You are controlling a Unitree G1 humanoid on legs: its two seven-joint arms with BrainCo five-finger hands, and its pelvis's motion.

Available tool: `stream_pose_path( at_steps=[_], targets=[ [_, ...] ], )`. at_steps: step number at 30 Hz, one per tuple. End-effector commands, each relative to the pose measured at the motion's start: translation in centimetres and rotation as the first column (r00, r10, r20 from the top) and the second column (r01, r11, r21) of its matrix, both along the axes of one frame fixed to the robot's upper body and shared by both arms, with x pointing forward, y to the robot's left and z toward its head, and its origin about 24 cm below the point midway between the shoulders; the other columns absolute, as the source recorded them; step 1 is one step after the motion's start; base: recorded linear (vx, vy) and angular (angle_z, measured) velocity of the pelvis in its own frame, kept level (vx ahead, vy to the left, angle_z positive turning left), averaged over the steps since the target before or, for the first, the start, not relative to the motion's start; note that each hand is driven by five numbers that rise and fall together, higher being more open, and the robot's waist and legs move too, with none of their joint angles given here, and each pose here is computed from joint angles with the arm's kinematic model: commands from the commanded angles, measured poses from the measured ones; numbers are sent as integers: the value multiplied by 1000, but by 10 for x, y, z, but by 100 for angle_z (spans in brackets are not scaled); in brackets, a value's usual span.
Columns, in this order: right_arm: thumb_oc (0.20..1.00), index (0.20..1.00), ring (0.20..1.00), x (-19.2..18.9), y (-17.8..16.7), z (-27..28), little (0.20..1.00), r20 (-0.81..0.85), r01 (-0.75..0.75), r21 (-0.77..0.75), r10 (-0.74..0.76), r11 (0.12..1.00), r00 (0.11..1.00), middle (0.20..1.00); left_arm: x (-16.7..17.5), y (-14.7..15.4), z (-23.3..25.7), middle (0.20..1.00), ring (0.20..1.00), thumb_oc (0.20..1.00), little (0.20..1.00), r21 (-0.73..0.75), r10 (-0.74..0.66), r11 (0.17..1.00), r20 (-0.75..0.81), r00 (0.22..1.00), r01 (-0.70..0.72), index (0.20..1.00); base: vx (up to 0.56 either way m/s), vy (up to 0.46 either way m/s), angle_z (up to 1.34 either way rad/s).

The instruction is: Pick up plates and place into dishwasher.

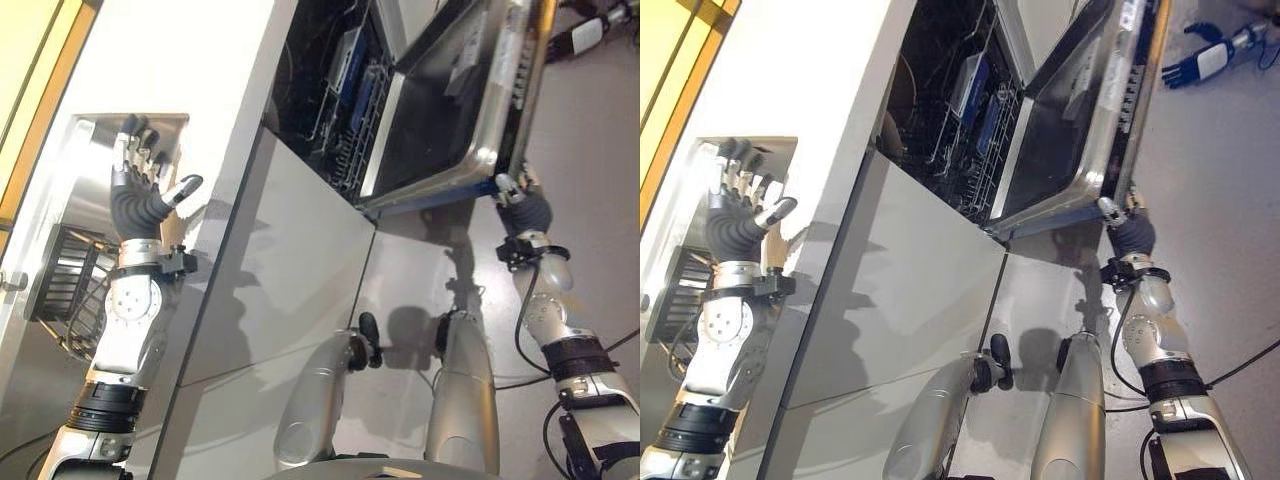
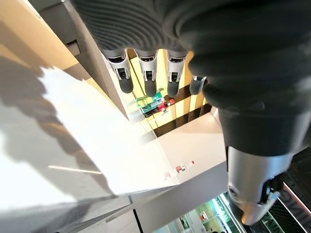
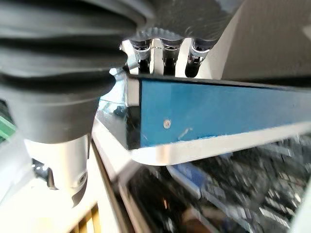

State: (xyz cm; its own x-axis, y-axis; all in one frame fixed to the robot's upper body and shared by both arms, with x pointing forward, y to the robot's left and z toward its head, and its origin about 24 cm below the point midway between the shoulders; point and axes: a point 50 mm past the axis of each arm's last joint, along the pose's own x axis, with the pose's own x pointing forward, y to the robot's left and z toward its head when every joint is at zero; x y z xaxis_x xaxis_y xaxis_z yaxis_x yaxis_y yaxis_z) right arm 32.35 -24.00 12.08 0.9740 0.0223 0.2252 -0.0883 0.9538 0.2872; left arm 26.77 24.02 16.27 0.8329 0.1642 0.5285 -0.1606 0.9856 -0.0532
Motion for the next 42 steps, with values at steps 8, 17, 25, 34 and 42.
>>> stream_pose_path(
  at_steps=[8, 17, 25, 34, 42],
  targets=[
    [1000, 1000, 1000, -3, 96, 100, 1000, 431, -337, -178, 381, 924, 818, 1000, -8, 8, 21, 1000, 1000, 1000, 1000, -10, 15, 1000, 93, 996, -14, 1000, 120, -17, 30],
    [1000, 1000, 1000, -7, 104, 76, 1000, 426, -324, -69, 321, 944, 846, 1000, -10, 13, 21, 1000, 1000, 1000, 1000, 91, -16, 996, 63, 998, 10, 1000, 117, -151, 59],
    [1000, 1000, 1000, -9, 104, 54, 1000, 374, -285, -3, 265, 959, 889, 1000, -6, 12, 15, 1000, 1000, 1000, 1000, 149, -57, 987, -1, 998, 57, 1000, 65, -108, 17],
    [1000, 1000, 1000, -18, 92, 12, 1000, 217, -201, 30, 190, 979, 957, 1000, -7, 7, 6, 1000, 1000, 1000, 1000, 125, -62, 990, -16, 998, 64, 1000, -51, -19, -6],
    [1000, 1000, 1000, -55, 62, -45, 1000, -20, -11, 12, 11, 1000, 1000, 1000, -19, 10, -13, 1000, 1000, 1000, 1000, 59, -3, 998, -45, 999, 6, 1000, 4, 39, -23]
  ],
)
